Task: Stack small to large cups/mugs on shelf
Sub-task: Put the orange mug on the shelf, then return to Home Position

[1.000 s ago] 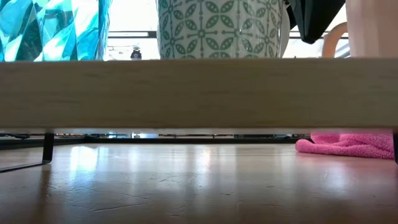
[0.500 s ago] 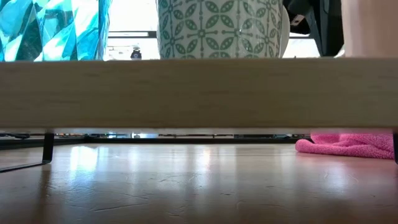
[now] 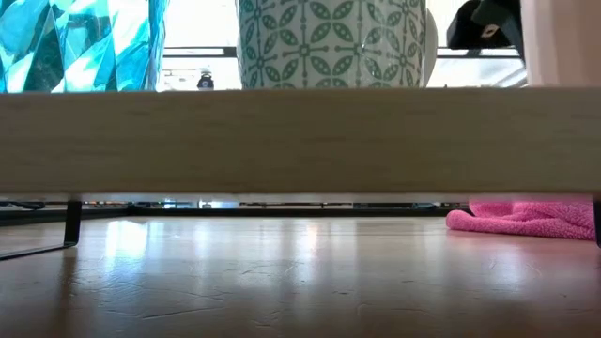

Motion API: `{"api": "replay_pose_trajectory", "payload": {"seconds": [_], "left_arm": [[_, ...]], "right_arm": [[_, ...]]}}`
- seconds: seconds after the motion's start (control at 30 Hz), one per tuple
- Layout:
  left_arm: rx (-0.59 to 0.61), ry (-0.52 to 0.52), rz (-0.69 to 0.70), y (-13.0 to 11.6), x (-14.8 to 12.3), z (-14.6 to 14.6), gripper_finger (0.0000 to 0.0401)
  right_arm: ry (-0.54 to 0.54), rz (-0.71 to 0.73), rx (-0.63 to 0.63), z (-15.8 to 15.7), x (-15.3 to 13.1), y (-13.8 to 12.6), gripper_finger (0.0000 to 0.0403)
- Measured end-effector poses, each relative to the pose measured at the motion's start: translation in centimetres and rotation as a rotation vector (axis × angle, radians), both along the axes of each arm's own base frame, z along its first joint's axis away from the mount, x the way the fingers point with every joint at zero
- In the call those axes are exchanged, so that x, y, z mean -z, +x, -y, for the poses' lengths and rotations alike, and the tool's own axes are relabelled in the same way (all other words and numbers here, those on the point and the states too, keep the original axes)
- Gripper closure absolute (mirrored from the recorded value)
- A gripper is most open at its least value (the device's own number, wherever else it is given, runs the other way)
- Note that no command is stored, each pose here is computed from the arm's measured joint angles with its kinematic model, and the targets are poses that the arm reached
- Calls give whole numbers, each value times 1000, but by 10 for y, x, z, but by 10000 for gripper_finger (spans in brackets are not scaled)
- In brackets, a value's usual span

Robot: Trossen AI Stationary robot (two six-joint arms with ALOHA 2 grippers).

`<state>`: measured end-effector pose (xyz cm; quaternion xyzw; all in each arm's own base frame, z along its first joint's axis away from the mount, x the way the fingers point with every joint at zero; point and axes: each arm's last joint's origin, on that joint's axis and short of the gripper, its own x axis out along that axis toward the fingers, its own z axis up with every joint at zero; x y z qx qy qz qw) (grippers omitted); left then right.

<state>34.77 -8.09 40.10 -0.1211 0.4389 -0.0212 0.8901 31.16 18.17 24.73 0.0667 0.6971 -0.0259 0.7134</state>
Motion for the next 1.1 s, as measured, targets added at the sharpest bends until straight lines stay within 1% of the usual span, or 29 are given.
{"api": "replay_pose_trajectory", "payload": {"seconds": [0.33, 0.57, 0.63, 0.73, 0.83, 1.0, 1.1], "left_arm": [[1, -1, 8, 1, 0, 0, 401], [-3, -5, 8, 1, 0, 0, 401], [-5, -6, 8, 1, 0, 0, 401], [-6, -7, 11, 1, -1, 0, 401], [-6, -12, 30, 2, -2, 0, 401], [-6, -16, 51, 2, -7, 1, 401], [-4, -19, 60, 0, -10, 2, 401]], "right_arm": [[16, -21, 92, -14, 0, -9, 394], [-1, 0, 146, -14, -3, -8, 394], [-26, 29, 145, -13, -8, -6, 394], [-86, 83, 150, -10, -21, -4, 394], [-115, 84, 163, -4, -38, -4, 394], [-194, 91, 161, 3, -70, -11, 394], [-178, 160, 166, 4, -90, -11, 394]]}}
